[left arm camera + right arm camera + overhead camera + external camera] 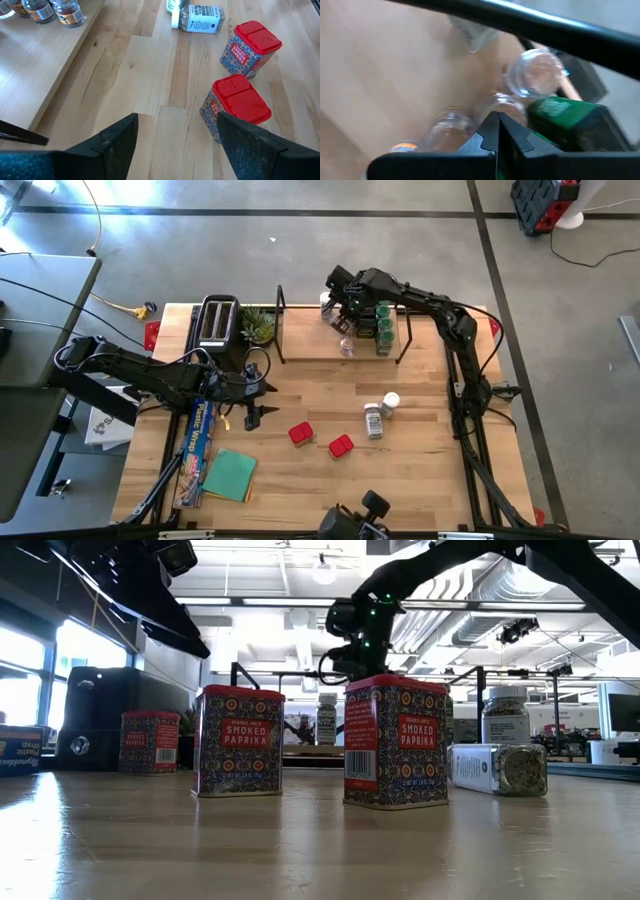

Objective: Shelf spices
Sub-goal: Adjust the brown seasoning bottle, then put the top white seasoning bottle on the shelf aligned with the other white seasoning bottle

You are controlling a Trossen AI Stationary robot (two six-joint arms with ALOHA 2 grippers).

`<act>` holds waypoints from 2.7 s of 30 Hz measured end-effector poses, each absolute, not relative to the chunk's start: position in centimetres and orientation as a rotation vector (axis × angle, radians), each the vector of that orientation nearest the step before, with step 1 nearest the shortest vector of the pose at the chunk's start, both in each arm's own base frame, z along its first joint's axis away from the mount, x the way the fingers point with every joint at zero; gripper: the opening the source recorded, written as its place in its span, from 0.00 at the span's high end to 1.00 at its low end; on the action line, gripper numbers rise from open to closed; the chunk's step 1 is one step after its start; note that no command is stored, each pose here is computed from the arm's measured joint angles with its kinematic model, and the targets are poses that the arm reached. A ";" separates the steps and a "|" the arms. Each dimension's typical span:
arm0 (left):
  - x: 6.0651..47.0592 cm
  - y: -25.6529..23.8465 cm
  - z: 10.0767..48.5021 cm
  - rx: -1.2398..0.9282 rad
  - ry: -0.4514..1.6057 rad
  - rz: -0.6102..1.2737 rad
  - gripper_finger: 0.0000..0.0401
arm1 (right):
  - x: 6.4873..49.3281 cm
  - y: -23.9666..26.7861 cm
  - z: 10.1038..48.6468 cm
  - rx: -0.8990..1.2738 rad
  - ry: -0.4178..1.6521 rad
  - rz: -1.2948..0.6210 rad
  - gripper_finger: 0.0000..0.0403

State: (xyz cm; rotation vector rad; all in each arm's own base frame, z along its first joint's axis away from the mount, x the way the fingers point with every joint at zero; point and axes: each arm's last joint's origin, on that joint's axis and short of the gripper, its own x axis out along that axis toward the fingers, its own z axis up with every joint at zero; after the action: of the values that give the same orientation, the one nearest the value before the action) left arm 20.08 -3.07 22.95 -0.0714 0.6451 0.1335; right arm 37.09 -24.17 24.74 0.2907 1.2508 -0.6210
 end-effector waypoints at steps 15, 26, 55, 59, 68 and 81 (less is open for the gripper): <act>20.1 -3.1 22.9 -0.071 0.645 0.133 0.34 | 37.0 -24.6 24.1 0.304 1.262 -0.664 1.00; 20.1 -3.1 22.9 -0.071 0.645 0.133 0.34 | 37.3 -24.7 24.1 0.310 1.234 -0.651 1.00; 19.4 -4.3 22.6 -0.010 0.673 0.201 0.34 | 36.5 -4.5 35.2 -0.178 1.007 -0.192 1.00; 19.4 -4.6 22.7 0.015 0.661 0.200 0.34 | 34.6 0.1 33.5 -0.023 0.926 -0.128 1.00; 19.9 -4.5 23.3 0.053 0.586 0.166 0.34 | 30.3 5.1 27.7 0.249 1.192 -0.170 0.92; 20.2 -4.2 23.4 0.006 0.583 0.118 0.34 | 26.6 1.9 27.2 0.217 1.557 -0.444 0.39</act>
State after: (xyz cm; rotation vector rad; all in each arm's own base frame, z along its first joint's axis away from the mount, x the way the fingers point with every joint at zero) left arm 20.17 -4.18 23.41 0.0063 0.5831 0.1181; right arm 26.58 1.93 27.17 0.2170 1.5574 -0.4436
